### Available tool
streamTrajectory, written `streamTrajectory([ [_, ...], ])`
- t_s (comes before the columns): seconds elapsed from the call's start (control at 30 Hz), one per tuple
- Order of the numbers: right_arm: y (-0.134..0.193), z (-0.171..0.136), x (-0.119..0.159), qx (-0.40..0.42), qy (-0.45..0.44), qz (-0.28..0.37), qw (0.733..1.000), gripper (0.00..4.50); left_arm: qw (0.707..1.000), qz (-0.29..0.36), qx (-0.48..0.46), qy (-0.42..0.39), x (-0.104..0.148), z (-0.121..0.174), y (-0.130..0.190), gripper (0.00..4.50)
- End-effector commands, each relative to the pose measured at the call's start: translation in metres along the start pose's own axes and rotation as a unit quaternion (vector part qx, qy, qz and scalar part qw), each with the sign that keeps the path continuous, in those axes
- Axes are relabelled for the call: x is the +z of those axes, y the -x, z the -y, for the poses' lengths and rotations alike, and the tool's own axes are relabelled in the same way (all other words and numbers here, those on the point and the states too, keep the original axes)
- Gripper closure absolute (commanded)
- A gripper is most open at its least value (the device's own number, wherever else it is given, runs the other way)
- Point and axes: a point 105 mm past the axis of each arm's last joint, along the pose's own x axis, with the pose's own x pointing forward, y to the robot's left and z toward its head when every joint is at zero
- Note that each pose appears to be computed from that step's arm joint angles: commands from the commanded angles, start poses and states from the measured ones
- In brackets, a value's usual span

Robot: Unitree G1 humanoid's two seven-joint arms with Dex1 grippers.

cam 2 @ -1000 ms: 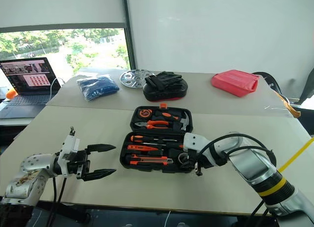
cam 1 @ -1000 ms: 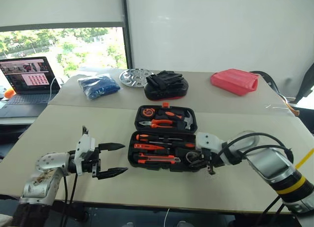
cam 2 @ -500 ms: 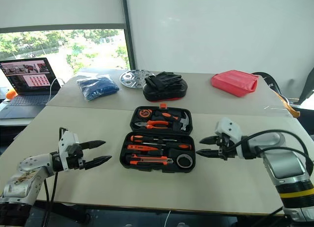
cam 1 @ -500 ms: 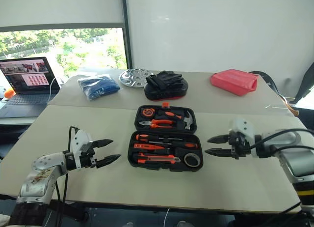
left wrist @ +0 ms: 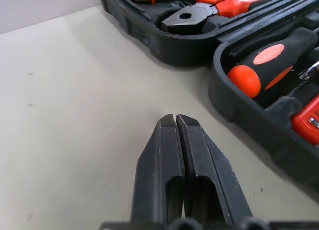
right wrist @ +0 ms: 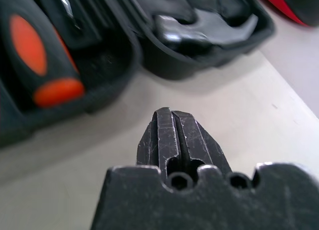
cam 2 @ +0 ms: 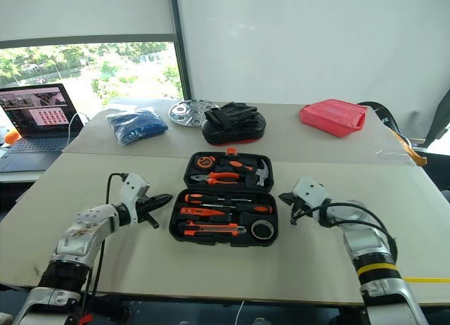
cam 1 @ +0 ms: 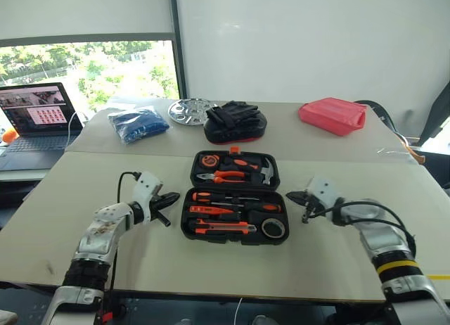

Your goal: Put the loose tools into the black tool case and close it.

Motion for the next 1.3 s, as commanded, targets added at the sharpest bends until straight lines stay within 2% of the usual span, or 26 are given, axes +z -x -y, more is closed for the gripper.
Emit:
streamTrajectory([
  [0.03,-0.002,-0.004,0.016,0.009,0.016,0.022,1.000,4.50,0.999,0.010,-0.033,-0.013,0.010,0.009,-0.004,4.47],
  [0.3,-0.006,-0.041,0.039,0.068,-0.003,0.046,0.997,4.50,0.995,-0.014,-0.102,-0.015,0.003,0.034,0.002,4.47],
  [0.57,0.009,-0.066,0.040,0.094,-0.022,0.034,0.995,4.50,0.993,-0.024,-0.118,-0.012,-0.003,0.049,0.027,4.47],
  [0.83,0.032,-0.067,0.026,0.078,-0.043,0.007,0.996,4.50,0.994,-0.035,-0.104,0.008,-0.013,0.059,0.053,4.47],
  [1.03,0.045,-0.054,0.024,0.060,-0.073,0.010,0.995,4.50,0.997,-0.058,-0.046,0.021,-0.020,0.034,0.063,4.47],
  [1.07,0.049,-0.053,0.022,0.066,-0.090,-0.001,0.994,4.21,0.997,-0.058,-0.036,0.031,-0.018,0.028,0.066,4.50],
  [1.17,0.060,-0.040,0.032,0.064,-0.101,0.015,0.993,3.39,0.996,-0.074,-0.040,0.037,-0.013,0.016,0.074,3.80],
  [1.3,0.065,-0.023,0.059,0.066,-0.179,0.053,0.980,2.05,0.993,-0.103,-0.016,0.058,0.001,-0.004,0.075,2.38],
])
